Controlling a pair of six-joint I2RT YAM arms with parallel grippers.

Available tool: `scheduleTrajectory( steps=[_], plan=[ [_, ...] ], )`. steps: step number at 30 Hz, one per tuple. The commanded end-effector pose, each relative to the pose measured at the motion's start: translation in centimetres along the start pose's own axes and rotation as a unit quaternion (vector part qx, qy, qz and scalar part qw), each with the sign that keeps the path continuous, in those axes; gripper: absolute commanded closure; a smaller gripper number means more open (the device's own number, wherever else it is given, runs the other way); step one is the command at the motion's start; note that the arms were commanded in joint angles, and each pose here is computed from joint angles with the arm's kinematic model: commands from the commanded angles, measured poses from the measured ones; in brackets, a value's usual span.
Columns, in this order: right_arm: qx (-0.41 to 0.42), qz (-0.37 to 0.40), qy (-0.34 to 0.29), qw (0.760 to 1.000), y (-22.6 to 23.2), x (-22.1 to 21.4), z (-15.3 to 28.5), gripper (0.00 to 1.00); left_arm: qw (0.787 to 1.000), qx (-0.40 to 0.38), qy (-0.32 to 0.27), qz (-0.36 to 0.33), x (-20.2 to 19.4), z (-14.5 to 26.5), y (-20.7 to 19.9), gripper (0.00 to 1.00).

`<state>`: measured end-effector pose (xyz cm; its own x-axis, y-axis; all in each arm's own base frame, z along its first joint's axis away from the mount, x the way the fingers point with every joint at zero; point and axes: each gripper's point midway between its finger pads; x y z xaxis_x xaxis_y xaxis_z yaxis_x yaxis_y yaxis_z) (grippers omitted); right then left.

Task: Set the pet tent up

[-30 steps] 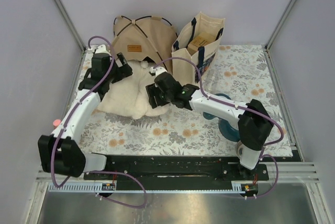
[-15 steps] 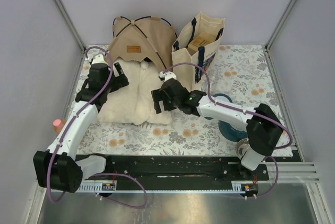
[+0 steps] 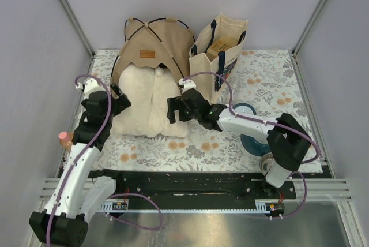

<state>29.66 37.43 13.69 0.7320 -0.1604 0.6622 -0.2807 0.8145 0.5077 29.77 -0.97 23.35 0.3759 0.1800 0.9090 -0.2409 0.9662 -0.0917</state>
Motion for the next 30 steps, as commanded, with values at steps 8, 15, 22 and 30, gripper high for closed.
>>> scheduleTrajectory(
  steps=[8, 15, 22, 30],
  plan=[
    [0.059, -0.019, 0.012, 0.998, 1.3, -1.5, -5.3, 0.47, 0.989, -0.049, 0.113, 0.078, -11.1, -3.0, -2.2, 0.03],
    [0.076, 0.024, -0.029, 0.996, 5.0, 3.9, -3.3, 1.00, 0.984, -0.145, 0.081, 0.070, -7.0, -4.4, -6.6, 0.90],
    [0.077, 0.100, -0.043, 0.991, 9.1, 9.4, -2.8, 1.00, 0.977, -0.187, 0.075, 0.068, -3.4, -4.9, -9.2, 1.00],
    [0.005, 0.139, -0.091, 0.986, 7.8, 11.9, -8.0, 1.00, 0.980, -0.186, 0.059, 0.037, -2.3, -7.6, -10.1, 1.00]
  ],
)
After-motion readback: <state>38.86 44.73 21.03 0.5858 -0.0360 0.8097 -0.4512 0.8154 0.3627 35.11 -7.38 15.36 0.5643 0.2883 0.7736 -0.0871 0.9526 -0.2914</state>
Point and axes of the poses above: each gripper's point midway between its finger pads, its own z axis back along the fingers, its own y axis along the line the jaws close on, x = y × z, and after that the axes turned 14 degrees about -z, right-handed
